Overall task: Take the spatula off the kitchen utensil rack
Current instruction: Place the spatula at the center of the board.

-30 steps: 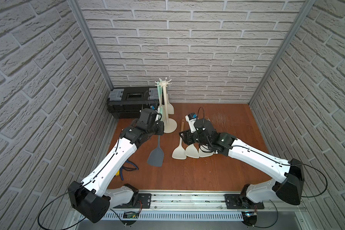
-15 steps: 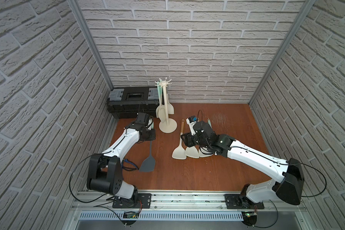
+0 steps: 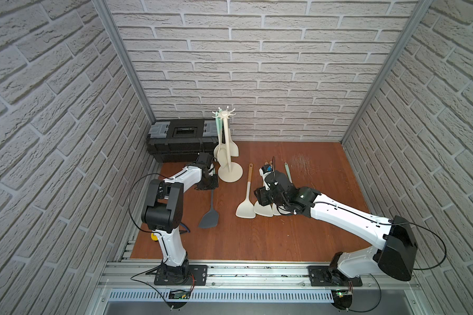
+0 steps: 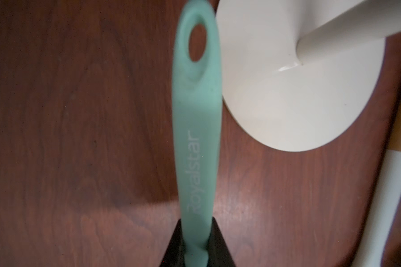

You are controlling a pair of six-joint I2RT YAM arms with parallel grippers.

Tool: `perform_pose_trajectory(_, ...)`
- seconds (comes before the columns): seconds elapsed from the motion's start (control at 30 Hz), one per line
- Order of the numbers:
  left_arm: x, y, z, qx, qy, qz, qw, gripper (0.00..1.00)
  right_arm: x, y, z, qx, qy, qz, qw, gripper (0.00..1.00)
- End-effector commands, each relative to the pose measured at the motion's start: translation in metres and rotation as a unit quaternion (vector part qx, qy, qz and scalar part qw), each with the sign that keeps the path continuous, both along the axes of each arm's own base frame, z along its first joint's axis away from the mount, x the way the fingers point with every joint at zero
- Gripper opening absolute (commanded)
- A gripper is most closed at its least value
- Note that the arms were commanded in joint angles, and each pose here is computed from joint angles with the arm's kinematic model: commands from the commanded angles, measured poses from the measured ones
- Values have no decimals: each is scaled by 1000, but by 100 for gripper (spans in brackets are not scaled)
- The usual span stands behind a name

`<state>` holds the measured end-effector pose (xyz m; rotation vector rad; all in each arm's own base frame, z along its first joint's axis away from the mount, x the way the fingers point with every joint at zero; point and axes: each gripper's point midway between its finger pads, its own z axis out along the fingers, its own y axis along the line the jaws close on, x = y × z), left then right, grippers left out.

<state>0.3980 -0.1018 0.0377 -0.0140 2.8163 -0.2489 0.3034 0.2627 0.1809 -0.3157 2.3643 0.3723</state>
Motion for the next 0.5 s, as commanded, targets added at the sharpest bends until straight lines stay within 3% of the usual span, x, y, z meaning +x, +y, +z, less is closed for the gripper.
perform_pose_trajectory(0.0, 14, -4, 4, -5, -22, 5, 1000, 0, 3, -10, 11, 6, -19, -13, 1000, 53)
perform_pose_trajectory(0.13, 14, -2, 0, -2, -21, 9, 1000, 0, 4, -10, 4, 7, -11, -14, 1000, 53)
perform_pose_trajectory(0.33, 14, -1, 0, 1, -19, 13, 1000, 25, 5, -8, 2, 8, -7, -13, 1000, 53)
perform_pose_trajectory(0.47, 14, -1, 6, -1, -24, 15, 1000, 34, 5, -9, 4, 10, -8, -13, 1000, 53)
